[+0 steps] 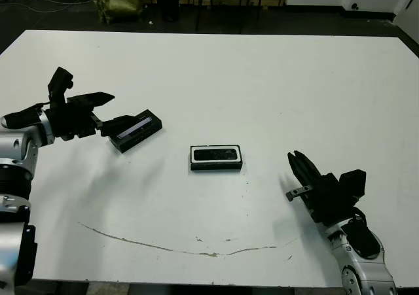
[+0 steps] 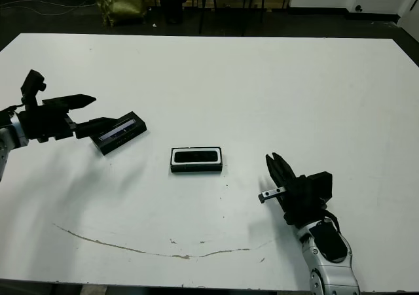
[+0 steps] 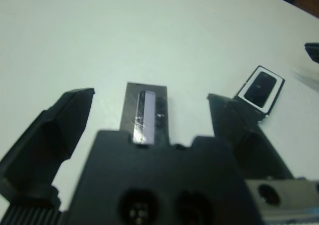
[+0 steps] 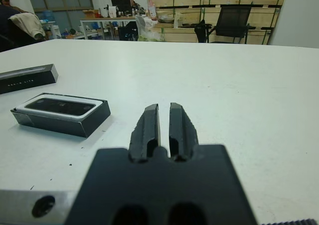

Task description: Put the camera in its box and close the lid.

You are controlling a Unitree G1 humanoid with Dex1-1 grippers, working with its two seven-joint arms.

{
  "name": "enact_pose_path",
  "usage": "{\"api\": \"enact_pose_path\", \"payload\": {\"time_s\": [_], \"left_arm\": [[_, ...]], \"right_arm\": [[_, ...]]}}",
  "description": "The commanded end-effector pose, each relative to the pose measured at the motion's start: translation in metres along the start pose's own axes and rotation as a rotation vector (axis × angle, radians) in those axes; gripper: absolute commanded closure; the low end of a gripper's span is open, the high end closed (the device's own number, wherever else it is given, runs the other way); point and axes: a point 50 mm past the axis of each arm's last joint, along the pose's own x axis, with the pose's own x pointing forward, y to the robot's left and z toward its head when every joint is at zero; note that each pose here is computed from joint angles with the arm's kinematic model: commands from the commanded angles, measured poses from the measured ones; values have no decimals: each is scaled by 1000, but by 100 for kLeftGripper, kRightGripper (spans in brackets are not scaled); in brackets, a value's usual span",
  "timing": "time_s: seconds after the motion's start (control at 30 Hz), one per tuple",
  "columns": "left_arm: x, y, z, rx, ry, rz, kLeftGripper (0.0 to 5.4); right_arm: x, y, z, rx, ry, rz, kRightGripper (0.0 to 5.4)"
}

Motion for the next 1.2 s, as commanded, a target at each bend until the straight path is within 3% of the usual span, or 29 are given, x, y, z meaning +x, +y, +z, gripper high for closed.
{"api": "enact_pose_path", "payload": {"time_s": [0.03, 0.4, 0.7, 1.2], "left_arm": [[1, 2, -6, -57, 20, 8, 1], [6, 0, -9, 6, 97, 34, 1], [10, 1, -14, 175, 138, 95, 1], [13, 3, -19, 145, 151, 85, 1]], "right_arm": [[-4, -2, -6, 1, 31, -10, 540], [-4, -3, -7, 6, 47, -14, 540], [-5, -5, -10, 12, 20, 6, 540], [-7, -4, -7, 21, 35, -6, 540]]}}
